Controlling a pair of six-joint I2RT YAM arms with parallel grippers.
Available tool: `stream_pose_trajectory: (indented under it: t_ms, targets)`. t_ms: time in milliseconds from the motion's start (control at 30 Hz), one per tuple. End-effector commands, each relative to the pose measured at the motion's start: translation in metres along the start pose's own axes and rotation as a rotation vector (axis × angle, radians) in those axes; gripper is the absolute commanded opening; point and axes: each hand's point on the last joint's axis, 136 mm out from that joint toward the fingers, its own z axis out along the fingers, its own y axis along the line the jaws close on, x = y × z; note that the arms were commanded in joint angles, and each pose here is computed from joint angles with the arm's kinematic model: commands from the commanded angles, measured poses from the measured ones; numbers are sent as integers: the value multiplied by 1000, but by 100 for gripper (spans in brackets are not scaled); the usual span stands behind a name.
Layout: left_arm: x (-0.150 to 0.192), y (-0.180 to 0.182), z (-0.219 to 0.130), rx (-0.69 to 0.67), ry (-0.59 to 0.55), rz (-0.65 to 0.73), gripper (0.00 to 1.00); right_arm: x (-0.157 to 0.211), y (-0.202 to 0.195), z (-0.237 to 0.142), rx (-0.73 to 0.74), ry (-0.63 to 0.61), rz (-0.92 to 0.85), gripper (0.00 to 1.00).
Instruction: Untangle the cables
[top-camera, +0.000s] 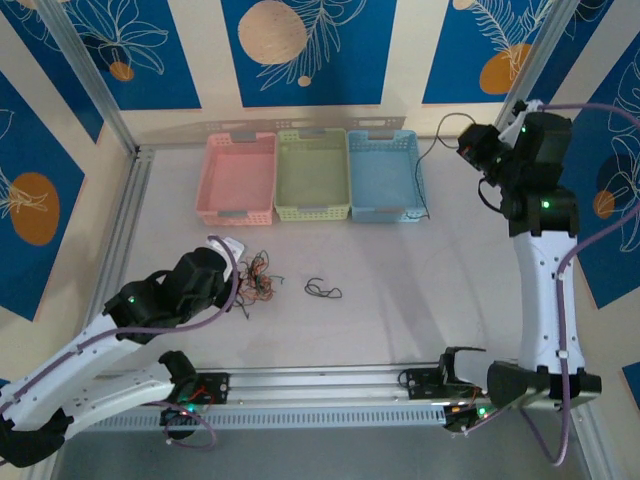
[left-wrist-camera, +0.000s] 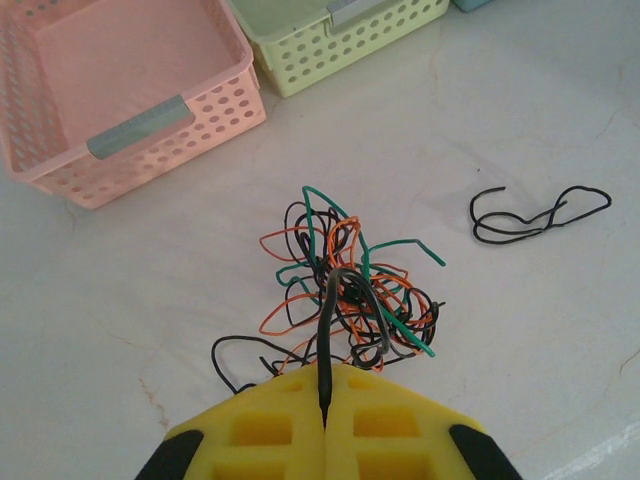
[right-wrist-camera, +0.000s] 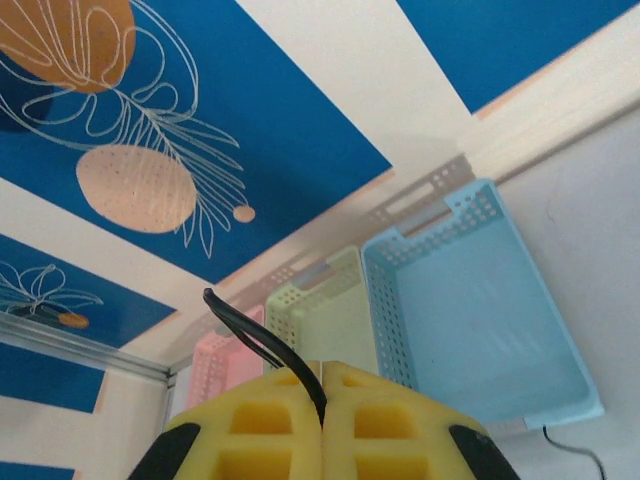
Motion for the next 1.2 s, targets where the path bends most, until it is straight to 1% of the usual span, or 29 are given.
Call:
stream_pose_trajectory:
  t_ms: [0,133,200,300,433,567,700,800,933,1167]
  targets:
    - [-3,4,-1,-17,-21,9,0,-14,9,0,15,-20,13,0]
    - [-3,4,1,-17,-16,10,0,-20,15,5,-14,-25,33,0]
    - [-2,4,1,-18,-11,13,0,-24,25,0,-39,-29,28,0]
    - [-2,4,2,-18,-10,12,0,-27,42,-16,-91,-25,17,0]
    - [-2,4,0,-17,-15,11,0,-23,53,-49,-118,-30,-4,0]
    - [-2,4,0,-14,-18,9,0,-13,43,-78,-89,-69,-10,0]
    - [-2,3,1,-11,-15,12,0,-9,35,-89,-73,-102,-14,0]
    - [-1,2,1,-8,-9,14,0,-13,28,-78,-44,-116,-11,0]
    - [-1,2,1,-9,-12,14,0,-14,21,-46,-26,-92,4,0]
    - [-1,2,2,-11,-8,14,0,-28,15,8,-19,-125,25,0]
